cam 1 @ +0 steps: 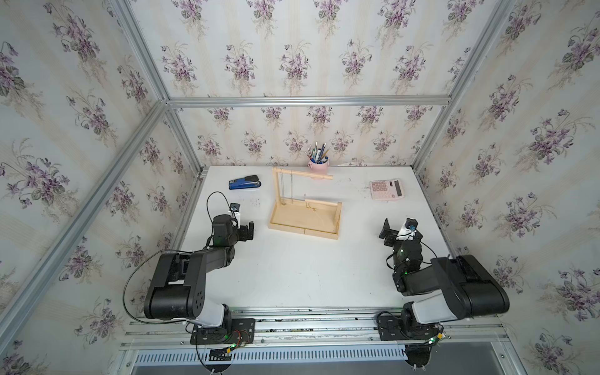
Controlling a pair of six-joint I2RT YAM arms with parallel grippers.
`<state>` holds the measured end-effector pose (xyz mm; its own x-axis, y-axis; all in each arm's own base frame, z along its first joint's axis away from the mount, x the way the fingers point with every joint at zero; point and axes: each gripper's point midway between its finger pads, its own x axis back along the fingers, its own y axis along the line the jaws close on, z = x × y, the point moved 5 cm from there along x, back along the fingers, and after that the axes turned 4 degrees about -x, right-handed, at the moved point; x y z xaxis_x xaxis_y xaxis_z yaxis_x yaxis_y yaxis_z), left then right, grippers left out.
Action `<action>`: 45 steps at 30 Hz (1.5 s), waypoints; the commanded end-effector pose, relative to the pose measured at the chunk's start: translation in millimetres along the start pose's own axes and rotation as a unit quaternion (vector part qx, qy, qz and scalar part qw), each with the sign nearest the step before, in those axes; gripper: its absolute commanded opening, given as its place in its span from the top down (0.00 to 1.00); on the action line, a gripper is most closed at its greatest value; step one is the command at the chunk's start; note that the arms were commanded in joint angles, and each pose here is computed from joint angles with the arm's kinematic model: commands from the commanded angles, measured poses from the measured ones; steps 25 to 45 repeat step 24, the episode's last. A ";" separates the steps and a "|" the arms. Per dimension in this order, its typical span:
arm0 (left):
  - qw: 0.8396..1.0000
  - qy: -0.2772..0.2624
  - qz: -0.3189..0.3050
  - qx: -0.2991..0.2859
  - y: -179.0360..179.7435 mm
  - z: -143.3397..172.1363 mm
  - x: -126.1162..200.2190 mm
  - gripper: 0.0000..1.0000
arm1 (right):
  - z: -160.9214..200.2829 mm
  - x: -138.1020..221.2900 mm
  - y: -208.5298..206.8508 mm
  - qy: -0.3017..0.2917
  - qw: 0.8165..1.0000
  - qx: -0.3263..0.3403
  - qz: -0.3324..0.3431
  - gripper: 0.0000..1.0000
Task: Hang the necklace on the jewelry display stand
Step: Reset both arms
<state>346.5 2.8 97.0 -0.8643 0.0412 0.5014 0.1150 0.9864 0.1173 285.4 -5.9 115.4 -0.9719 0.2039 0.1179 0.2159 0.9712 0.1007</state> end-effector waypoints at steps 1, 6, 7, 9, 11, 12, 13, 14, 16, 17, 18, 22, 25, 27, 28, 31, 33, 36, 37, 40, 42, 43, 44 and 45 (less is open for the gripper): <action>0.999 -0.039 -0.010 -0.002 3.8 -17.3 -0.3 0.00 | -25.1 -5.2 11.7 -0.055 0.998 -0.005 -0.034 0.00; 0.999 -0.039 -0.012 -0.003 3.6 -17.1 0.3 0.00 | -16.9 -35.0 21.4 0.017 0.997 0.001 -0.075 0.00; 0.999 -0.038 -0.012 -0.004 3.2 -17.0 0.6 0.00 | -18.5 -32.7 21.0 0.002 0.997 0.002 -0.077 0.00; 0.999 -0.038 -0.013 -0.005 3.1 -16.7 0.9 0.00 | -21.3 -29.1 26.5 -0.002 0.995 0.007 -0.098 0.00; 0.999 -0.039 -0.013 -0.005 3.3 -17.4 0.8 0.00 | -19.4 -29.2 29.7 -0.001 0.993 0.016 -0.113 0.00; 0.999 -0.038 -0.013 -0.005 3.1 -17.2 0.8 0.00 | -19.4 -29.4 28.7 0.001 0.994 0.015 -0.108 0.00; 0.999 -0.039 -0.013 -0.005 3.2 -17.4 0.8 0.00 | -20.8 -30.9 28.7 0.000 0.994 0.013 -0.106 0.00; 0.999 -0.038 -0.013 -0.004 3.2 -17.2 0.9 0.00 | -19.7 -31.2 28.7 0.002 0.994 0.013 -0.106 0.00; 0.999 -0.038 -0.012 -0.004 2.8 -17.3 0.8 0.00 | -20.1 -31.1 28.5 0.001 0.994 0.012 -0.105 0.00; 0.999 -0.039 -0.013 -0.005 3.4 -17.5 0.8 0.00 | -19.7 -31.0 28.5 0.001 0.994 0.012 -0.105 0.00; 0.999 -0.038 -0.013 -0.004 3.3 -17.1 0.9 0.00 | -19.8 -31.4 28.4 0.001 0.994 0.013 -0.105 0.00; 0.999 -0.038 -0.013 -0.005 3.1 -17.0 0.9 0.00 | -15.4 -32.8 28.9 0.014 0.994 0.014 -0.106 0.00; 0.999 -0.038 -0.013 -0.005 3.3 -17.2 0.8 0.00 | -16.6 -31.2 28.3 0.010 0.994 0.014 -0.105 0.00; 0.999 -0.038 -0.013 -0.005 3.3 -17.2 0.8 0.00 | -16.6 -31.2 28.3 0.010 0.994 0.014 -0.105 0.00; 0.999 -0.038 -0.013 -0.005 3.3 -17.2 0.8 0.00 | -16.6 -31.2 28.3 0.010 0.994 0.014 -0.105 0.00; 0.999 -0.038 -0.013 -0.005 3.3 -17.2 0.8 0.00 | -16.6 -31.2 28.3 0.010 0.994 0.014 -0.105 0.00; 0.999 -0.038 -0.013 -0.005 3.3 -17.2 0.8 0.00 | -16.6 -31.2 28.3 0.010 0.994 0.014 -0.105 0.00; 0.999 -0.038 -0.013 -0.005 3.3 -17.2 0.8 0.00 | -16.6 -31.2 28.3 0.010 0.994 0.014 -0.105 0.00; 0.999 -0.038 -0.013 -0.005 3.3 -17.2 0.8 0.00 | -16.6 -31.2 28.3 0.010 0.994 0.014 -0.105 0.00; 0.999 -0.038 -0.013 -0.005 3.3 -17.2 0.8 0.00 | -16.6 -31.2 28.3 0.010 0.994 0.014 -0.105 0.00; 0.999 -0.038 -0.013 -0.005 3.3 -17.2 0.8 0.00 | -16.6 -31.2 28.3 0.010 0.994 0.014 -0.105 0.00; 0.999 -0.038 -0.013 -0.005 3.3 -17.2 0.8 0.00 | -16.6 -31.2 28.3 0.010 0.994 0.014 -0.105 0.00; 0.999 -0.038 -0.013 -0.005 3.3 -17.2 0.8 0.00 | -16.6 -31.2 28.3 0.010 0.994 0.014 -0.105 0.00; 0.999 -0.038 -0.013 -0.005 3.3 -17.2 0.8 0.00 | -16.6 -31.2 28.3 0.010 0.994 0.014 -0.105 0.00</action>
